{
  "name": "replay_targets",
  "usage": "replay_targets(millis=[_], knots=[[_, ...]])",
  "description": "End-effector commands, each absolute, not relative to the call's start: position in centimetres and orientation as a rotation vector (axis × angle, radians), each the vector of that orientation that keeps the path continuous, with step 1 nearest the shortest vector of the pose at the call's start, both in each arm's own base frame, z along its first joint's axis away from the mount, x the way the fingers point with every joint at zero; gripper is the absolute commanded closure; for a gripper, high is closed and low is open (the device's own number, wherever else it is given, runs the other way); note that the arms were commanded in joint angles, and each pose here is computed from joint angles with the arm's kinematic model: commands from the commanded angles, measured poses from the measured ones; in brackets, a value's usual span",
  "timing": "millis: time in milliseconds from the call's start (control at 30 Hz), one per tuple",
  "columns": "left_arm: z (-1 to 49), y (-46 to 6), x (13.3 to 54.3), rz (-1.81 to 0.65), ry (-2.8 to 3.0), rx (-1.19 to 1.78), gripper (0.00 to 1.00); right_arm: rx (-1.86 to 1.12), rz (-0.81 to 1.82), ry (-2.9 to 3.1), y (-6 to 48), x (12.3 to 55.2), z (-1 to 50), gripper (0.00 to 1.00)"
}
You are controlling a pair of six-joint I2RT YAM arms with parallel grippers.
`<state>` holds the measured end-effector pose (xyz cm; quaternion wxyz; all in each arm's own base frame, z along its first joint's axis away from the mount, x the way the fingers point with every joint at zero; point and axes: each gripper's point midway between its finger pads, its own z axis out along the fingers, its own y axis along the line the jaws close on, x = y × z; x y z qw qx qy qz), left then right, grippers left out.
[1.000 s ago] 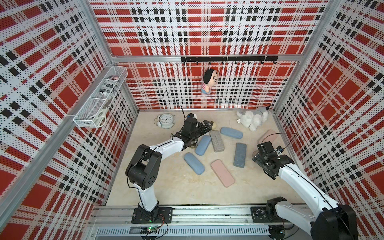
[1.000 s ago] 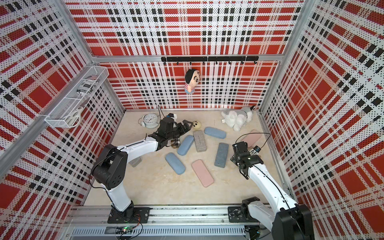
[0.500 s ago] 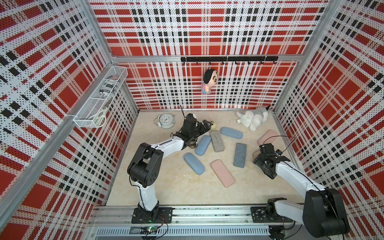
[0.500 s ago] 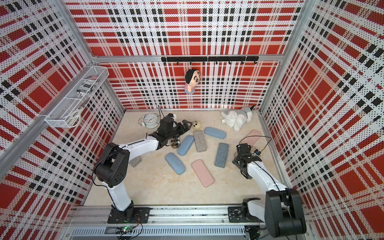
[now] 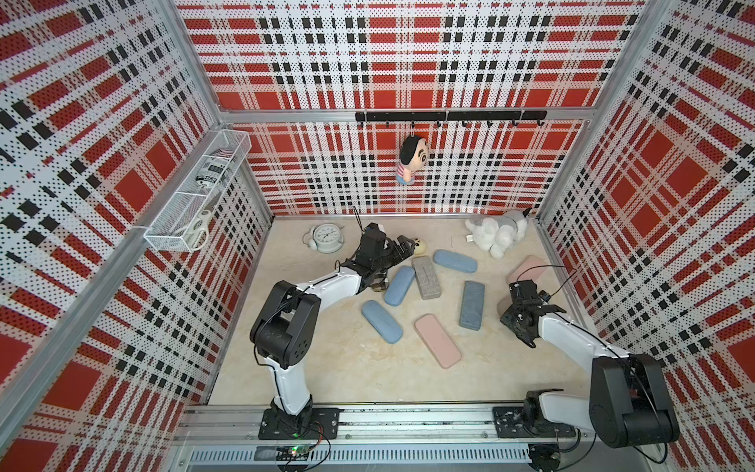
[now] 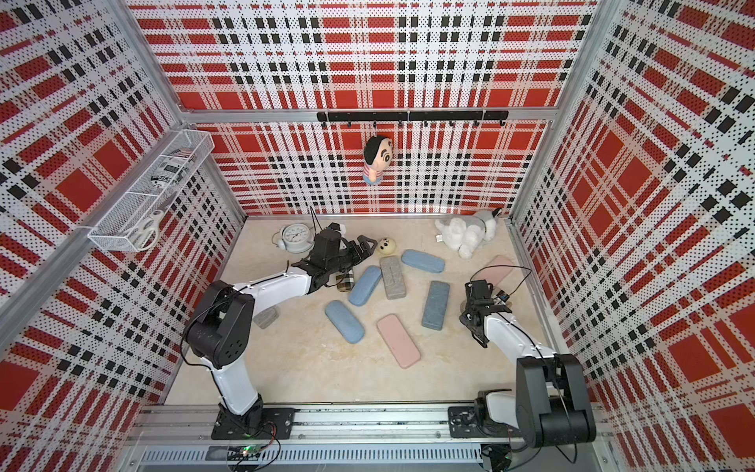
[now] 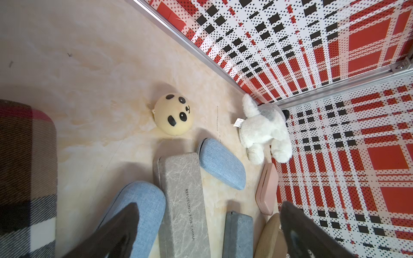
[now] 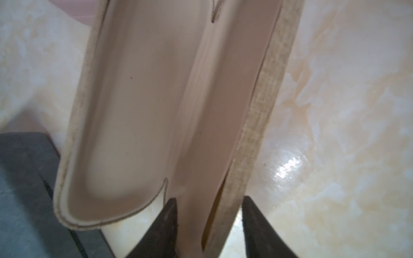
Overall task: Close the glasses case
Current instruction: Pick up the glasses case at the center of the board.
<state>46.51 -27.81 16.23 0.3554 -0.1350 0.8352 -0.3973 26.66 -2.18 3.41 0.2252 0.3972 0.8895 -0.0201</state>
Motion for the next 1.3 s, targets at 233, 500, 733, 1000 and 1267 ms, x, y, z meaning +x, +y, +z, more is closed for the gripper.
replay_targets(millis=[233,500,733,1000,1267], knots=[[16.9,-27.3,47.1,-1.015,2.144,-0.338,0.01,1.057,-0.071,2.476,-2.4,26.6,3.5,0.77],[16.7,-27.2,46.6,-1.015,2.149,-0.337,0.02,1.011,-0.093,2.507,-2.5,25.9,4.5,0.85],[16.5,-27.1,46.0,-1.019,2.153,-0.334,0.02,0.968,-0.078,2.532,-2.2,24.8,5.6,0.85],[16.5,-27.2,44.9,-1.025,2.157,-0.326,0.02,0.858,0.003,2.61,0.0,22.9,6.4,0.86],[17.5,-26.5,43.9,-1.018,2.135,-0.333,0.02,0.688,0.0,2.592,3.7,22.7,10.0,0.88]])
